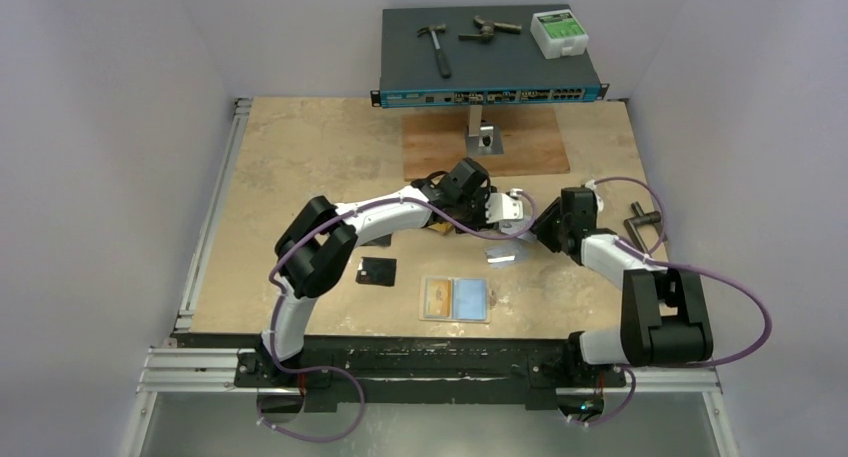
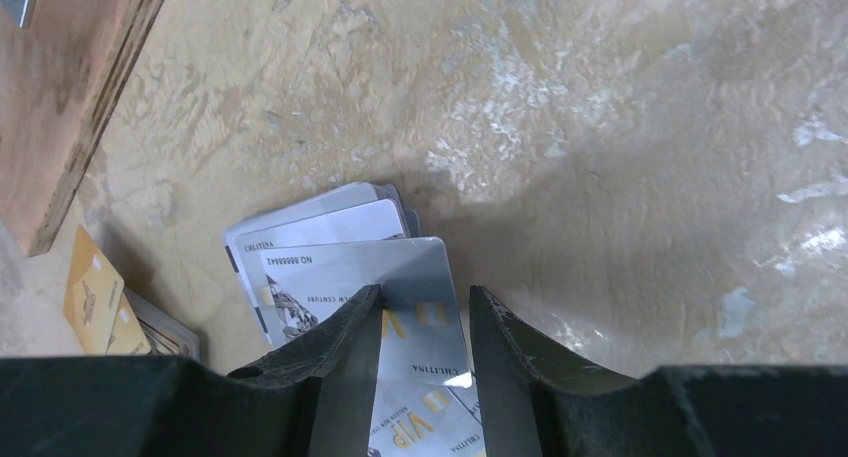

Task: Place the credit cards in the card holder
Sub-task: Pick up the credit card from the storage box.

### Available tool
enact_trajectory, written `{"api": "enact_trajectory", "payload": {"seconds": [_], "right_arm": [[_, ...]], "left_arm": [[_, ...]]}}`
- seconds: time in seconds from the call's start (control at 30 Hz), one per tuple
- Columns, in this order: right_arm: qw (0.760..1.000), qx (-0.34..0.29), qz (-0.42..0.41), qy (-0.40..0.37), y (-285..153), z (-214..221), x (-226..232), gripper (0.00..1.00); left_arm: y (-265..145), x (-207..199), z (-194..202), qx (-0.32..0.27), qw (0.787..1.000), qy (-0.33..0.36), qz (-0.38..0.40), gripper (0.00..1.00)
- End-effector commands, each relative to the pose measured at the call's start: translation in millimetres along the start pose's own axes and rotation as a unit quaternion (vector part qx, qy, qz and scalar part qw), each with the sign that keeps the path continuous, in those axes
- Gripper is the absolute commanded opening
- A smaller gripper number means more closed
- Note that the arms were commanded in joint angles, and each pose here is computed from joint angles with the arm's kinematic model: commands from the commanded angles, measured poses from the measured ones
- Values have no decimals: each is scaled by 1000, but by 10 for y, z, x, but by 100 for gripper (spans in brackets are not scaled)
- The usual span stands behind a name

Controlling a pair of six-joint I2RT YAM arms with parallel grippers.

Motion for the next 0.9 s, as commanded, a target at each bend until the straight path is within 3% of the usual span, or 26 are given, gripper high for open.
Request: {"api": "enact_trajectory", "payload": {"seconds": [0.0, 0.37, 0.53, 0.57, 0.67, 0.7, 0.87], "right_arm": [[999, -6, 31, -4, -70, 19, -125, 36], [999, -33, 12, 0, -275, -125, -3, 34], [999, -41, -1, -3, -325, -185, 70, 23], [999, -36, -1, -6, -312, -177, 69, 28], [1000, -16, 9, -11, -270, -126, 37, 61], [1000, -16, 10, -10, -259, -108, 19, 67], [1000, -14, 0, -5, -210, -63, 8, 71]], "left_arm": [[-205, 90, -173, -35, 999, -6, -15, 46], [-228, 78, -159, -32, 999, -11, -15, 46], [-255, 95, -165, -32, 999, -11, -20, 46], [-261, 96, -164, -33, 999, -12, -20, 46], [-272, 88, -161, -33, 999, -13, -18, 46], [-275, 86, -160, -34, 999, -13, -18, 46], [-273, 78, -149, -32, 999, -11, -16, 46]]}}
Point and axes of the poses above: each gripper's point midway between its finger pads, its own y axis out along the fingers, its own x axis along the line the jaws close on, z = x × y, the point moved 6 cm from there along -y, back along the fingers, and after that the axes turned 3 degrees about -y, right-handed, at the moved point
